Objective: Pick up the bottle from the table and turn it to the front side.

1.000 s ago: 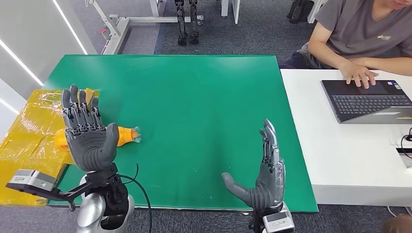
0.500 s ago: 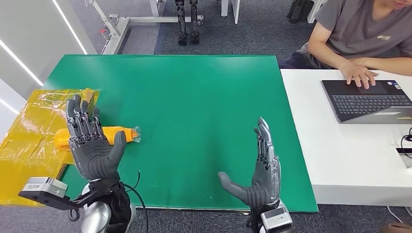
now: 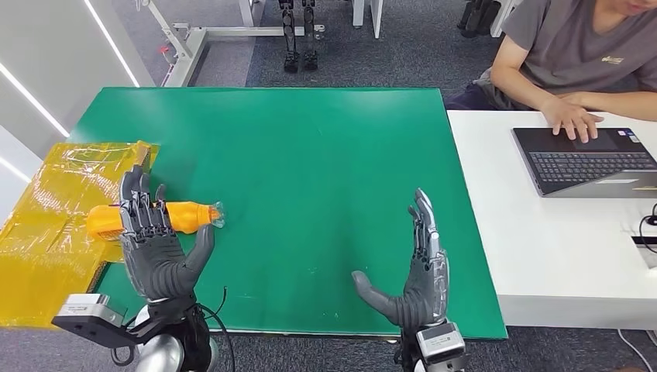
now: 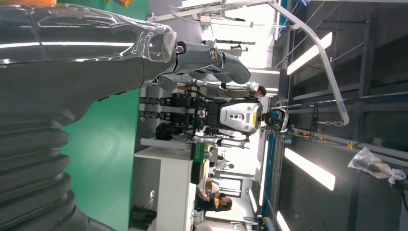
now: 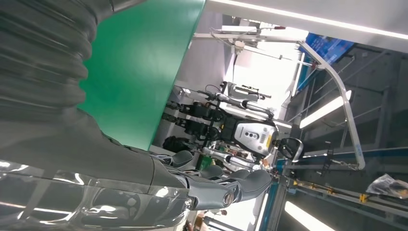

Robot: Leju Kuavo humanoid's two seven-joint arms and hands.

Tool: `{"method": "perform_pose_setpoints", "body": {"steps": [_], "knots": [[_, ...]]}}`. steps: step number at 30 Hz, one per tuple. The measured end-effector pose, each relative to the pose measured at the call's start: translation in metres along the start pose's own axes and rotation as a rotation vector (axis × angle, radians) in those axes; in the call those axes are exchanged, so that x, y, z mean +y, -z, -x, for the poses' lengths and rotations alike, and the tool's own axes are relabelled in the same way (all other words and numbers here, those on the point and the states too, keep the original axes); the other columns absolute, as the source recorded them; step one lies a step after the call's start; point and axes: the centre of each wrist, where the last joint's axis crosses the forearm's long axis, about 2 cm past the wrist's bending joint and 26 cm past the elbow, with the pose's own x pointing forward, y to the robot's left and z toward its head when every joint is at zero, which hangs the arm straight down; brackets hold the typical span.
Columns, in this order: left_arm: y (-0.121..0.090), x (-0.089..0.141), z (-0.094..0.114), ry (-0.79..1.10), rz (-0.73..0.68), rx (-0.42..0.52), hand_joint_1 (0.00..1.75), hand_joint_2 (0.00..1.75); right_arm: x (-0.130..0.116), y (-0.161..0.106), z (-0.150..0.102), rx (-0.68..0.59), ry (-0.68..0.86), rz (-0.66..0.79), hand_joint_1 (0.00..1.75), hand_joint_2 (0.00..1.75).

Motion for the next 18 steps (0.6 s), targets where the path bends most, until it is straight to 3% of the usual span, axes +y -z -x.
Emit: {"method": "perform_pose_setpoints", "body": {"steps": [18], "knots": [[-0.0051, 0.0003, -0.0008, 0.014, 0.014, 0.004, 0.00, 1.75, 0.0030, 0.0006, 0.0039, 0.014, 0.006, -0.018, 0.00, 1.75]]}}
